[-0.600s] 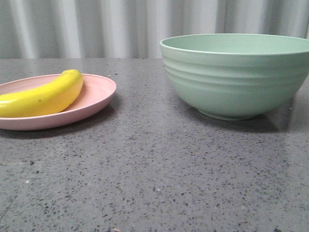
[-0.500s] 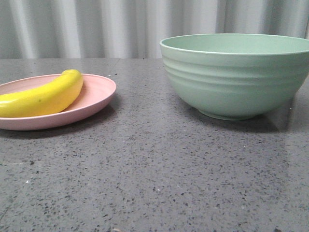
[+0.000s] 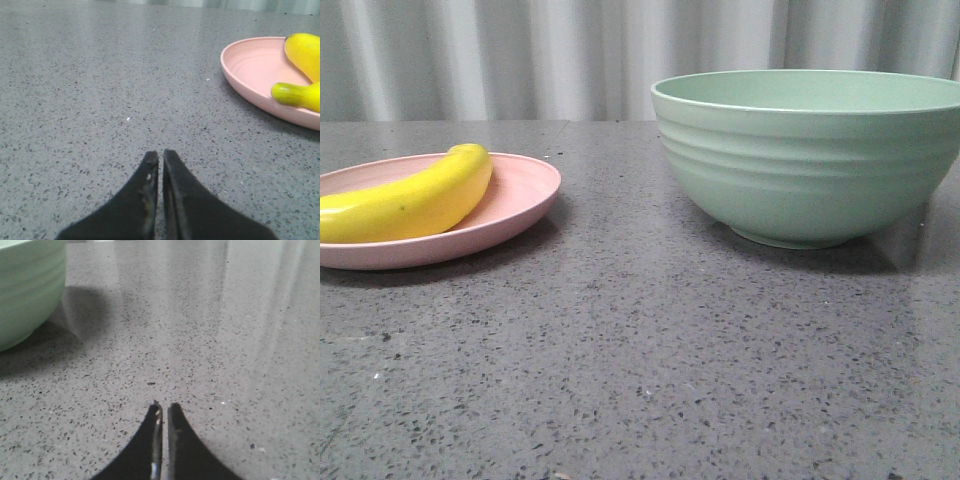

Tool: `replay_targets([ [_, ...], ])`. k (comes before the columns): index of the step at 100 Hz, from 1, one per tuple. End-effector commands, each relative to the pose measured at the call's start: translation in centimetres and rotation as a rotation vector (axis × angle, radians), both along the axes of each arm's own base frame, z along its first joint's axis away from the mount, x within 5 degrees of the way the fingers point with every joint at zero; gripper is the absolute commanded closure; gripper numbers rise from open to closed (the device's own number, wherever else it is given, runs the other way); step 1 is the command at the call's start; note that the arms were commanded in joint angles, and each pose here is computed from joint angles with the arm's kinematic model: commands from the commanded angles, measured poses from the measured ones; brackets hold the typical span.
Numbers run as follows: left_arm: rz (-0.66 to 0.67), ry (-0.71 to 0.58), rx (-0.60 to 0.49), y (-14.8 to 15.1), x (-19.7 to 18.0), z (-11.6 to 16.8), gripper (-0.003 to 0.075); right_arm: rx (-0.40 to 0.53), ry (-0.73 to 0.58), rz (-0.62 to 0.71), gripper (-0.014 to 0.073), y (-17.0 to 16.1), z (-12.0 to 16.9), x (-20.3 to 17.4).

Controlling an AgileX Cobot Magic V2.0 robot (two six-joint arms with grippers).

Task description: Transfer banana from pink plate to green bowl

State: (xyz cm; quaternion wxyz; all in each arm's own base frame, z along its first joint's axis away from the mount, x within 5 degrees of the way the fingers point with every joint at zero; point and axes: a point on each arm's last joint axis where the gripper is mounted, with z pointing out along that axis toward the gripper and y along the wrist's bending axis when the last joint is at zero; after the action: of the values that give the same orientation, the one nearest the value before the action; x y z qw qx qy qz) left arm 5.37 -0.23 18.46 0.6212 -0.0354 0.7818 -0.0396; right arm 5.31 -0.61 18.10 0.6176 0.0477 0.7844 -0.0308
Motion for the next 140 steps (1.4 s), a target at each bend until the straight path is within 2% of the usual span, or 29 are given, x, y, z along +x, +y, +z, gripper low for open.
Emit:
replay_targets([
  [1,0.013,-0.104,0.016,0.1,0.0,0.6,0.0741,-0.015,-0.023,-0.002,0.0659,0.0,-0.4,0.0],
  [20,0.021,-0.177,0.017,0.2,0.0,1.3,0.0741,0.001,-0.045,-0.001,0.0659,0.0,-0.2,0.0],
  [24,0.024,-0.207,0.01,0.2,0.1,1.5,0.0741,0.026,-0.066,0.001,0.0659,0.1,-0.1,0.0],
  [57,0.046,-0.354,-0.064,0.4,0.0,2.9,0.0741,0.008,-0.218,0.001,0.0659,0.0,1.3,0.2],
  [68,0.046,-0.355,-0.064,0.4,0.0,2.9,0.0741,0.0,-0.293,0.001,0.0659,0.0,2.0,0.2],
  [91,0.046,-0.355,-0.064,0.4,0.0,2.9,0.0741,-0.004,-0.328,0.001,0.0659,0.0,2.3,0.1],
  [140,0.046,-0.353,-0.064,0.4,0.0,2.9,0.0741,-0.003,-0.322,0.001,0.0659,0.0,2.3,0.2],
])
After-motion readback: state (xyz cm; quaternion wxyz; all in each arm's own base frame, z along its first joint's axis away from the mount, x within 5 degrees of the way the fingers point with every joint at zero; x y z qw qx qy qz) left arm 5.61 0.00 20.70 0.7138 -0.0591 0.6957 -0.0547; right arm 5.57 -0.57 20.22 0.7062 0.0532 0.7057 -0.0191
